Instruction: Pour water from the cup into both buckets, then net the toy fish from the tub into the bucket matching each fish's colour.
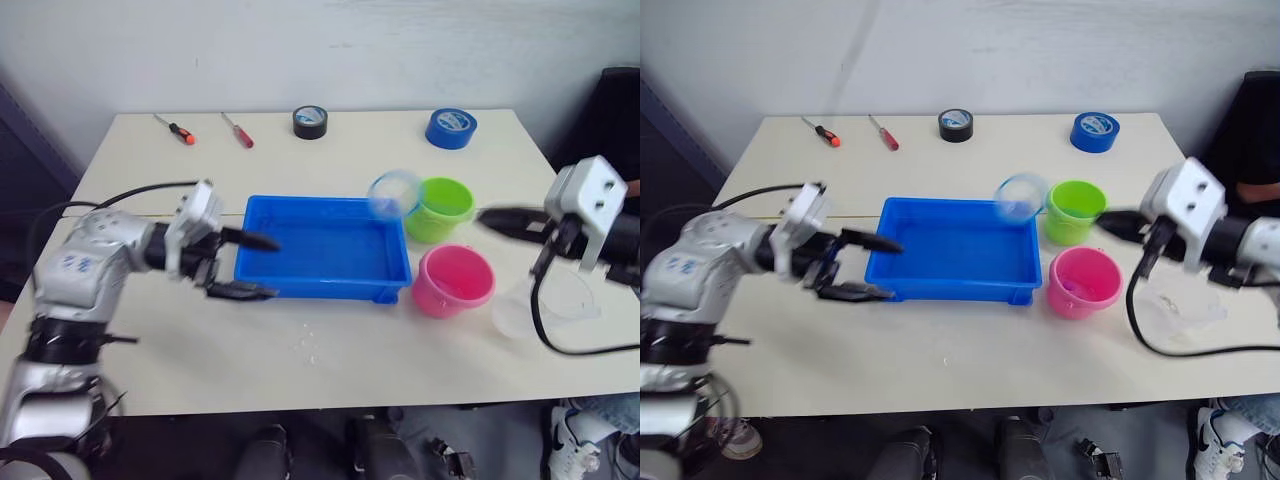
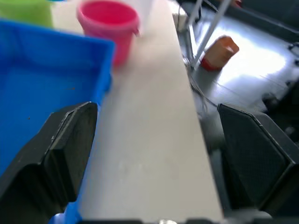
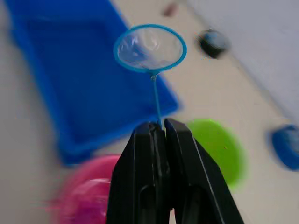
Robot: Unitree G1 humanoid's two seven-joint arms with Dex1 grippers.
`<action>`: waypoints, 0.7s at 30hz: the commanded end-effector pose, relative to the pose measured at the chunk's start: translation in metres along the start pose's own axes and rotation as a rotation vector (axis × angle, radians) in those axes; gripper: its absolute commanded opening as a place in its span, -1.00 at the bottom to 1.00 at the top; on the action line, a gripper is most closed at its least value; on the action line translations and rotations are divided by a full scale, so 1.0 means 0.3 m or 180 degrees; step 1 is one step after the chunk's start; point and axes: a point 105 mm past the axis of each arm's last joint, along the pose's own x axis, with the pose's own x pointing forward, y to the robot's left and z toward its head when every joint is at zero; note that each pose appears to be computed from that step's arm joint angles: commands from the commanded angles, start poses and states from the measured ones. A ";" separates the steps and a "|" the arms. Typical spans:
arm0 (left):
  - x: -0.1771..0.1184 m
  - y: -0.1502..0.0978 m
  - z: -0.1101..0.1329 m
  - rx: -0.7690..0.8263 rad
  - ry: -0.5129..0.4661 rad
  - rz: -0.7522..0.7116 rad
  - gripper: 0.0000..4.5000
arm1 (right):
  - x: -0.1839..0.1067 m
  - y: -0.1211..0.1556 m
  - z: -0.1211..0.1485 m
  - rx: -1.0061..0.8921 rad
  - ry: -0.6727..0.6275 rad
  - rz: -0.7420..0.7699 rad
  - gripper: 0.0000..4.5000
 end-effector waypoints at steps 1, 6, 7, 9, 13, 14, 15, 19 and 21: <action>-0.027 -0.074 -0.018 0.0226 0.0386 -0.0179 0.98 | 0.061 0.106 -0.034 0.0128 -0.0009 0.0462 -1.00; -0.053 -0.069 -0.057 0.0327 0.0675 -0.0023 0.98 | 0.160 0.175 -0.137 -0.0017 0.0123 0.0662 -1.00; -0.055 -0.068 -0.058 0.0332 0.0687 -0.0009 0.98 | 0.176 0.179 -0.150 -0.0049 0.0130 0.0659 -1.00; -0.058 -0.065 -0.057 0.0323 0.0677 0.0018 0.98 | 0.207 0.198 -0.187 -0.0184 0.0216 0.0752 -1.00; -0.063 -0.047 -0.056 0.0340 0.0661 0.0121 0.98 | 0.250 0.226 -0.258 -0.0361 0.0407 0.0838 -1.00; -0.064 -0.040 -0.054 0.0339 0.0638 0.0159 1.00 | 0.255 0.230 -0.275 -0.0370 0.0469 0.0836 -0.82; -0.064 -0.034 -0.051 0.0335 0.0610 0.0183 1.00 | 0.256 0.232 -0.283 -0.0381 0.0498 0.0838 -0.63; -0.058 -0.009 -0.034 0.0248 0.0417 0.0247 1.00 | 0.229 0.208 -0.274 -0.0358 0.0543 0.0658 0.15; -0.055 0.006 -0.025 0.0185 0.0293 0.0274 1.00 | 0.188 0.187 -0.247 -0.0333 0.0544 0.0495 0.63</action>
